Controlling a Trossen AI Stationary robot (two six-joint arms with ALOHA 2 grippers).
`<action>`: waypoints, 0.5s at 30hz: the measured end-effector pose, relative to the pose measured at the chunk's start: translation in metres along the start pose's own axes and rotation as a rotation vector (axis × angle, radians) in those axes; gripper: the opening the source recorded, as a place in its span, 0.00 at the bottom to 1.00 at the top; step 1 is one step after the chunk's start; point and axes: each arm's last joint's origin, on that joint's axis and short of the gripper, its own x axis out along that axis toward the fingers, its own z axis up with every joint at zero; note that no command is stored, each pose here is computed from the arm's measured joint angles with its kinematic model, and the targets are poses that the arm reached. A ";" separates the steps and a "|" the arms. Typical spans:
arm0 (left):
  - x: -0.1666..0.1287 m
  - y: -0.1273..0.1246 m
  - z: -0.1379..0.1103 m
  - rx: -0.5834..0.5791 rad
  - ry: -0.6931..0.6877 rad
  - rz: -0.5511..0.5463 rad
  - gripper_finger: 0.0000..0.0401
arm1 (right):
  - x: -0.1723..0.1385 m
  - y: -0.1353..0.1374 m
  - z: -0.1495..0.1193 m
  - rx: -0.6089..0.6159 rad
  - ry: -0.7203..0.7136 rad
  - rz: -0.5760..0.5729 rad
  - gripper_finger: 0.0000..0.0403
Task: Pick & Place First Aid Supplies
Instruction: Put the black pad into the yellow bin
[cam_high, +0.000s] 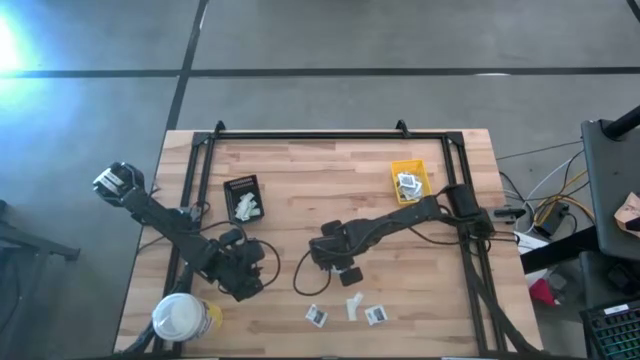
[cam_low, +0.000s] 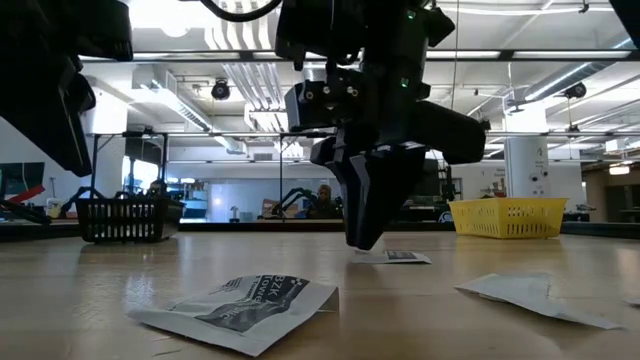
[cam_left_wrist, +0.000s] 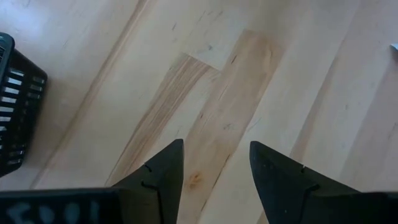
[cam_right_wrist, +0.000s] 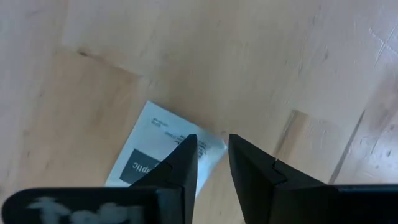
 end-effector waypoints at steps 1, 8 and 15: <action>0.000 0.000 0.000 0.000 0.000 0.000 0.44 | 0.000 0.000 0.000 0.000 0.002 -0.001 0.23; 0.000 0.000 0.000 0.000 -0.001 -0.001 0.44 | 0.002 -0.007 0.000 0.005 0.001 -0.002 0.25; 0.000 0.000 0.000 -0.001 -0.001 -0.002 0.44 | 0.014 -0.013 -0.003 0.035 0.019 0.067 0.23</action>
